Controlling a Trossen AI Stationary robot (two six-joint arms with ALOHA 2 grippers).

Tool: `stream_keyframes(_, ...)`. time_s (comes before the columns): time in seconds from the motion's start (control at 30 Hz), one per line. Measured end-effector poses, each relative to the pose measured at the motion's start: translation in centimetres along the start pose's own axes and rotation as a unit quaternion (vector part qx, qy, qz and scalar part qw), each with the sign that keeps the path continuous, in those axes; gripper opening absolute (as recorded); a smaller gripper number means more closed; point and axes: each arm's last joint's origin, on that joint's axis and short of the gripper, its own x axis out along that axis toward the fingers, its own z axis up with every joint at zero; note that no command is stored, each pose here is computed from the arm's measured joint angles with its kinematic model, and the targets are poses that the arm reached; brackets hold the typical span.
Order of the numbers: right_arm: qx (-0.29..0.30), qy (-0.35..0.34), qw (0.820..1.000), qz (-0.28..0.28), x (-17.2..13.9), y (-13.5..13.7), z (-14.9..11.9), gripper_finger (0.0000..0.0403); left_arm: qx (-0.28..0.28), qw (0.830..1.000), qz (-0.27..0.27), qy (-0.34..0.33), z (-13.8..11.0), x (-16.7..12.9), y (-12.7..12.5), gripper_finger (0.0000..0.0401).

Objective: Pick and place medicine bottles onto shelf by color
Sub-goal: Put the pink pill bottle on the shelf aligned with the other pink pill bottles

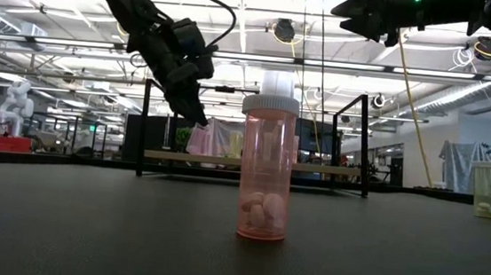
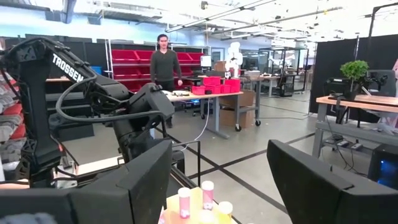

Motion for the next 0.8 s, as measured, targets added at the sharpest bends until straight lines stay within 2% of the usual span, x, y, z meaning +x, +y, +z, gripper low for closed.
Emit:
stream_keyframes(0.53,0.008,0.0,1.0,0.0,0.0,0.0,0.0,0.0258,-0.006,1.0,-0.002,0.005,-0.11,0.03,-0.04,0.0125)
stream_keyframes(0.8,0.008,0.0,1.0,0.001,0.0,0.02,0.01,0.0258,-0.01,1.0,0.018,0.011,-0.13,0.03,0.07,0.0177)
